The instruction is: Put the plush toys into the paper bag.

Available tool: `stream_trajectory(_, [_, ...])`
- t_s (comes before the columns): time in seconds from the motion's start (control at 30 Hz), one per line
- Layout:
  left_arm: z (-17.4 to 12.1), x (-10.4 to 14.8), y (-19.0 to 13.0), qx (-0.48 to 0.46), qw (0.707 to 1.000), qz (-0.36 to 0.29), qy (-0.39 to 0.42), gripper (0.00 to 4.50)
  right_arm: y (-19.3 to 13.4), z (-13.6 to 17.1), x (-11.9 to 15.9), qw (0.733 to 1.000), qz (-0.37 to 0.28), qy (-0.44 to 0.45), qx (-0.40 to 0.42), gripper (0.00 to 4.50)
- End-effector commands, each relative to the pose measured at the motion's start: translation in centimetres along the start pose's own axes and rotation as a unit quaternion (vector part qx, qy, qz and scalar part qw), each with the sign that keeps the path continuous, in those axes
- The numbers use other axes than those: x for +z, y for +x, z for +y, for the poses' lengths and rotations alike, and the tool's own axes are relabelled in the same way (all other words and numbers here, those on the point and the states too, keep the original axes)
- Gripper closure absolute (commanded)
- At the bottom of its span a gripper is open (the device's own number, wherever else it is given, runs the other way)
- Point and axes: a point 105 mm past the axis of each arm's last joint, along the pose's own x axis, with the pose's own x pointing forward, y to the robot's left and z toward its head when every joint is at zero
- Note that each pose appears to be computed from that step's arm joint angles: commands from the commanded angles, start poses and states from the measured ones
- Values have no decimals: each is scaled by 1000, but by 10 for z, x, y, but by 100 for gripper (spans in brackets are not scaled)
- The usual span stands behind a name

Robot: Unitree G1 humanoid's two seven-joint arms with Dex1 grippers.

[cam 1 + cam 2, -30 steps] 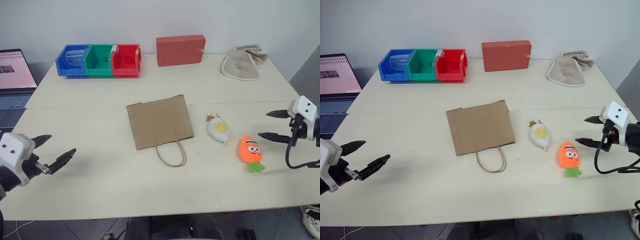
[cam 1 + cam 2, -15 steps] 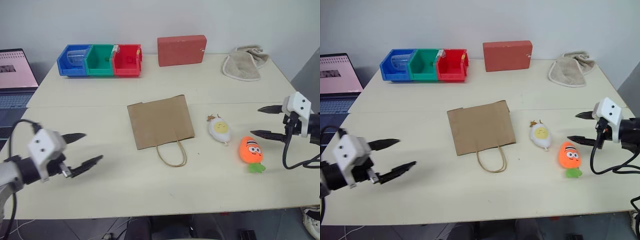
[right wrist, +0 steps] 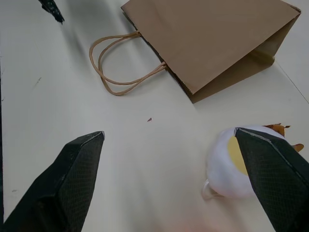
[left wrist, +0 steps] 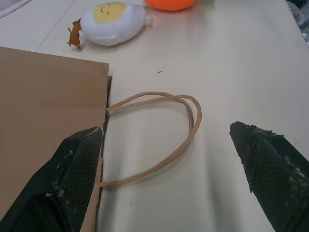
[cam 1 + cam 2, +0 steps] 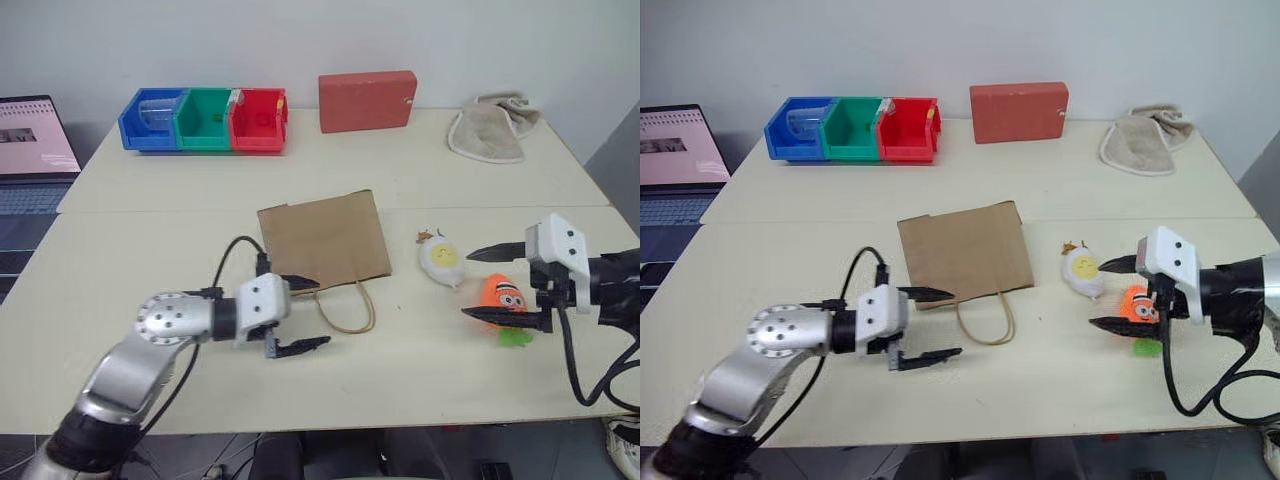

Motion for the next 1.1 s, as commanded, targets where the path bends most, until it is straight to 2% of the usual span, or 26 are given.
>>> stream_trajectory(0.03, [-2, 1, 18, -12, 999, -8, 40, 1, 3, 12, 10, 1000, -9, -13, 5, 0])
stream_trajectory(0.43, [4, -5, 46, -16, 998, -32, 54, 1, 0, 30, 14, 1000, -3, 8, 19, 0])
stream_trajectory(0.53, [2, -7, 49, -23, 998, -33, 55, 59, 0, 32, 15, 1000, -3, 11, 20, 0])
stream_trajectory(0.8, [-5, -12, 50, -65, 997, -31, 35, 321, 1, 35, 9, 1000, 4, 26, 16, 0])
stream_trajectory(0.93, [1, -11, 47, -65, 997, -33, 26, 448, 5, 36, 5, 999, 5, 34, 10, 0])
stream_trajectory(1.1, [17, 5, 39, -51, 997, -59, 8, 448, 11, 36, 2, 999, -9, 37, -2, 0])
